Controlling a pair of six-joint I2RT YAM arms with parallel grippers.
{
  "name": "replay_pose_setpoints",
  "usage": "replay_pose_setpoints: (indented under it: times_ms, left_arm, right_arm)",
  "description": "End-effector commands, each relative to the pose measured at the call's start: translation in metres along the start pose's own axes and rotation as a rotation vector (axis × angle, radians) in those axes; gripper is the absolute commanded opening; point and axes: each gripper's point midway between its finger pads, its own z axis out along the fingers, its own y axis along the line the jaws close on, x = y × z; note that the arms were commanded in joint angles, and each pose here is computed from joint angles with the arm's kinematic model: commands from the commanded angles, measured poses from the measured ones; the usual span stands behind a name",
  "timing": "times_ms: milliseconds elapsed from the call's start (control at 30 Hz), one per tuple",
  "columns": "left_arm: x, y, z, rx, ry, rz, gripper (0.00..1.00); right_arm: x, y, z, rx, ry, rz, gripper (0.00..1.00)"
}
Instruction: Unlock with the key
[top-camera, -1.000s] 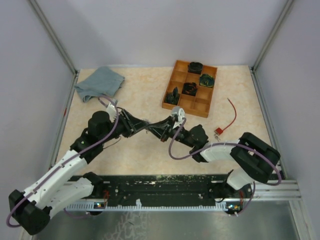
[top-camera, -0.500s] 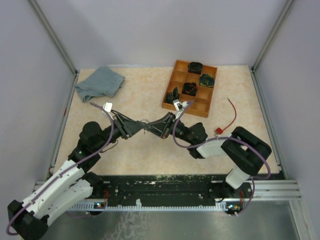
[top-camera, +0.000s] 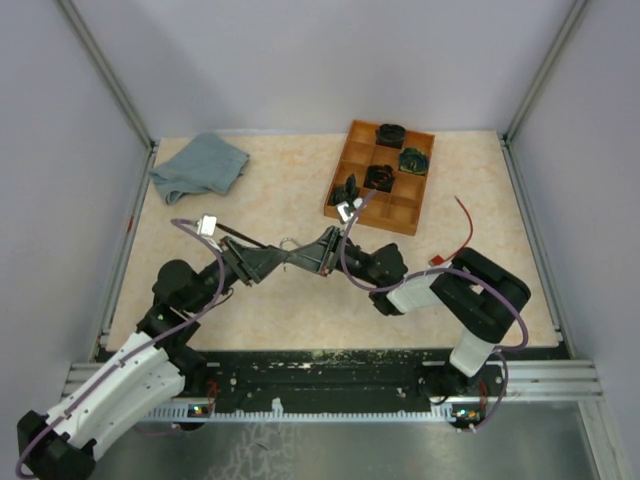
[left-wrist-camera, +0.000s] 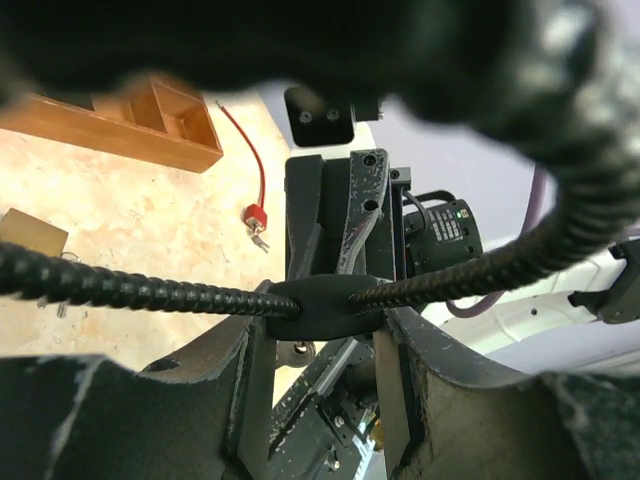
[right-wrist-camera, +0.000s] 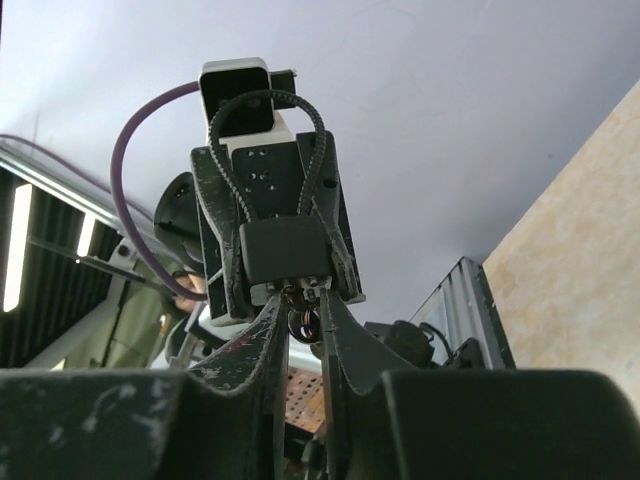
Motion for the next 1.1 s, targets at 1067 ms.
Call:
replay_pose_setpoints:
  times_ms: [1067]
  left_arm:
    - [0.020,0.016,0.019,-0.250,0.145,-0.374,0.00]
  right_arm:
    - [-0.007,-0.014,-0.047,0.152,0.095,-0.899,0.32]
